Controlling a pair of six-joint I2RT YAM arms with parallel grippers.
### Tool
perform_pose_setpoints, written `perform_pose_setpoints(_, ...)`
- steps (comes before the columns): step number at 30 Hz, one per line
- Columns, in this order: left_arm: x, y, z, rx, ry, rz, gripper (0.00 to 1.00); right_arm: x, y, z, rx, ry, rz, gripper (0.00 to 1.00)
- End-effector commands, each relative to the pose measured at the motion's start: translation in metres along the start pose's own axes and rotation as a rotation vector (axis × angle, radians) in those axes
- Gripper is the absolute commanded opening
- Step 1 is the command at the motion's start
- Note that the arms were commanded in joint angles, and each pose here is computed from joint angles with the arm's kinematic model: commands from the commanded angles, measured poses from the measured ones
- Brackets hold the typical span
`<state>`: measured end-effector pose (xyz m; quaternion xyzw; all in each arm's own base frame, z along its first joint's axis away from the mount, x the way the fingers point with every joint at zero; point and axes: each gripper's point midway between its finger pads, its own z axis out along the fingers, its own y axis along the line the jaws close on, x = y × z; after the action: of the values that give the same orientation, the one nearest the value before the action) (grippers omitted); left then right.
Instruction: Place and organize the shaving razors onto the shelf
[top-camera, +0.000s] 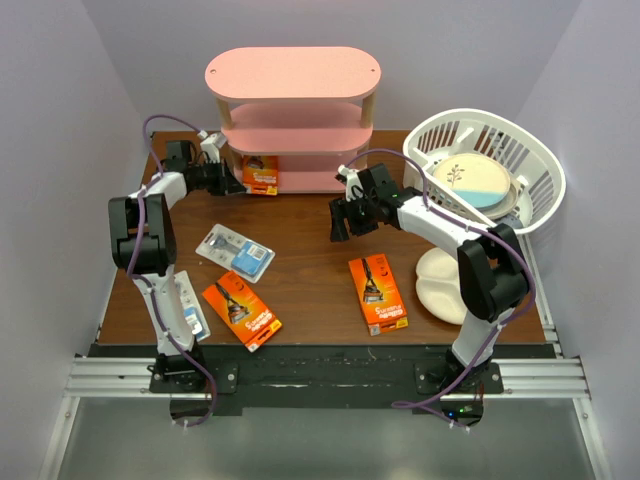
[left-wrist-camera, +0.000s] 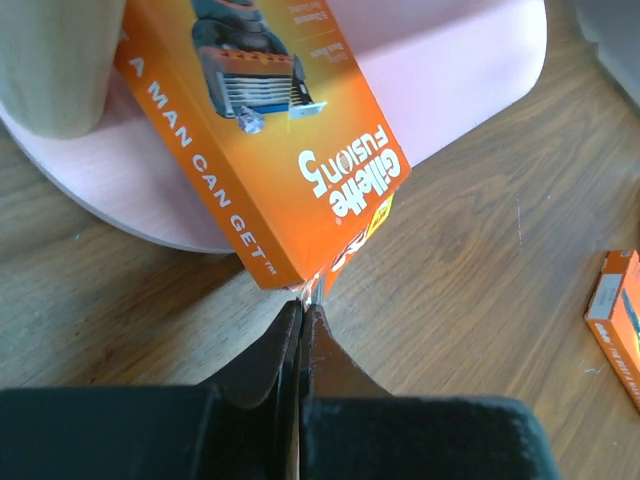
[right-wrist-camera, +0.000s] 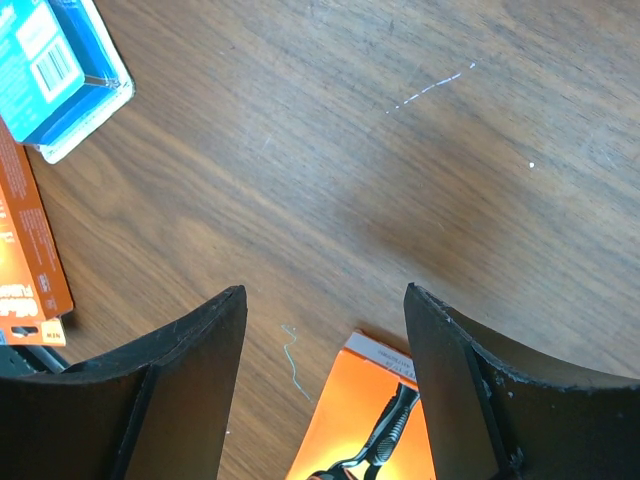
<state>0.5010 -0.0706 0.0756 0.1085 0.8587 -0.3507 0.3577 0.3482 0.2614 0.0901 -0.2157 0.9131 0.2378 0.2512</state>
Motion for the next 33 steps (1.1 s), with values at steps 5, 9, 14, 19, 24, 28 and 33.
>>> perform_pose_setpoints(5, 0.025, 0.01, -0.001, -0.046, 0.071, -0.126, 0.29, -0.022, 0.001, -0.001, -0.005, -0.041, -0.021, 0.69)
perform_pose_setpoints(9, 0.021, 0.01, -0.002, -0.058, 0.05, -0.137, 0.42, -0.023, 0.0, -0.001, 0.0, -0.044, -0.023, 0.69)
perform_pose_setpoints(14, 0.018, 0.007, -0.011, -0.085, 0.03, -0.135, 0.44, -0.022, 0.0, -0.003, 0.003, -0.046, -0.03, 0.69)
perform_pose_setpoints(19, 0.026, 0.001, -0.025, -0.121, -0.002, -0.167, 0.42, -0.024, -0.002, -0.005, 0.012, -0.049, -0.041, 0.7)
perform_pose_setpoints(24, 0.017, -0.018, -0.034, -0.108, -0.149, -0.22, 0.0, -0.023, -0.004, -0.005, 0.023, -0.044, -0.048, 0.71)
perform_pose_setpoints(28, 0.024, -0.024, -0.028, -0.075, -0.192, -0.332, 0.0, -0.021, -0.005, -0.002, 0.026, -0.035, -0.051, 0.71)
perform_pose_setpoints(33, 0.018, -0.026, -0.013, -0.007, -0.222, -0.436, 0.0, -0.019, -0.007, -0.001, 0.031, -0.03, -0.054, 0.71)
